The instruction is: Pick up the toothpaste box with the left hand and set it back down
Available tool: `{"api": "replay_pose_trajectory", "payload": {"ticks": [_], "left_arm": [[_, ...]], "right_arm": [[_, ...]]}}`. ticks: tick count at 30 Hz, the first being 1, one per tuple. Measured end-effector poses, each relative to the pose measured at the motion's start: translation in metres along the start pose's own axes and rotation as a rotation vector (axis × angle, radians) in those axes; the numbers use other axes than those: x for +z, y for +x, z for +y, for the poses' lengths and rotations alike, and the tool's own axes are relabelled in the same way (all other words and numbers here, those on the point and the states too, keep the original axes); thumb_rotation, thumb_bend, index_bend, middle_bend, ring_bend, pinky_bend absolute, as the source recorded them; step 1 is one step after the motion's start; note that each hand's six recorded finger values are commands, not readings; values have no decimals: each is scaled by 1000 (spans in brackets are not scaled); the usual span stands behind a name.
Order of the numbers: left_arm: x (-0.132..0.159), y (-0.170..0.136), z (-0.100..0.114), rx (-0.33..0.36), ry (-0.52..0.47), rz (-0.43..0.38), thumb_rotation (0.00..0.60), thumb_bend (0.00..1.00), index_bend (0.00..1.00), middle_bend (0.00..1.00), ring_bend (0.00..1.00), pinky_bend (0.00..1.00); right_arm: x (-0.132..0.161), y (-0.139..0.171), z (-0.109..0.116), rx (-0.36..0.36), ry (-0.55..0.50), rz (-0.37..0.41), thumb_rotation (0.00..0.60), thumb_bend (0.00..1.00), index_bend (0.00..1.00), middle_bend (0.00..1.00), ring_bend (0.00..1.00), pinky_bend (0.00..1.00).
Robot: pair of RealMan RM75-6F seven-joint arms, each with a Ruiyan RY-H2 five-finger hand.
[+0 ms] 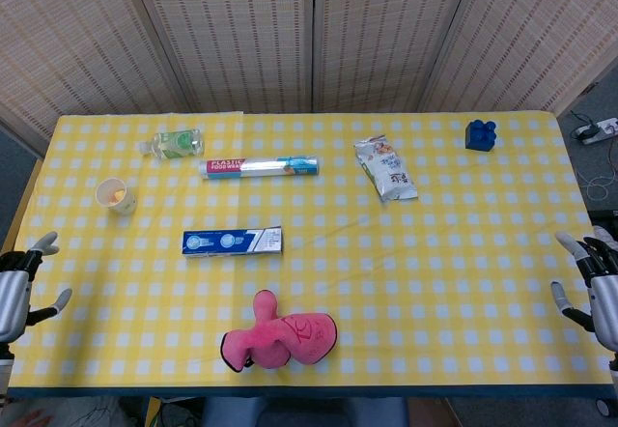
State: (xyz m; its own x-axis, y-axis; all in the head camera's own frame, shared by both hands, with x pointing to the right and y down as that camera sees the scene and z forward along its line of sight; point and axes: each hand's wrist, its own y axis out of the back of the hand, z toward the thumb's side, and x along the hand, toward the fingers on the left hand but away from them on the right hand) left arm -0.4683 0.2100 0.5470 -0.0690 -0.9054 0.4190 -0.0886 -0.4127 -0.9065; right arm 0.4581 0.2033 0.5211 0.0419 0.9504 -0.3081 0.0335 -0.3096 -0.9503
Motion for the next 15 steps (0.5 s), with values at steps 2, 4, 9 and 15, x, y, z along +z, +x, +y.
{"api": "replay_pose_trajectory", "payload": {"ticks": [2,4,9,15], "left_arm": [[-5,-3,-3,-11,-2,21,600,264,146,287,325,186],[-13,-7,-5,-20,0,46,600,264,146,287,325,186],[-25,-17,-7,-21,-4,91,600,264,146,287,325,186],[-24,-16,-8,-17,-5,75,600,264,146,287,325,186]], "right_arm": [[0,-1,-1,3,0,1,600,340,172,278,170,243],[1,-1,-3,11,0,1,600,341,172,278,170,243],[3,-4,-5,20,2,9,600,340,172,278,171,243],[6,-6,-2,10,4,17,600,341,172,278,170,243]]}}
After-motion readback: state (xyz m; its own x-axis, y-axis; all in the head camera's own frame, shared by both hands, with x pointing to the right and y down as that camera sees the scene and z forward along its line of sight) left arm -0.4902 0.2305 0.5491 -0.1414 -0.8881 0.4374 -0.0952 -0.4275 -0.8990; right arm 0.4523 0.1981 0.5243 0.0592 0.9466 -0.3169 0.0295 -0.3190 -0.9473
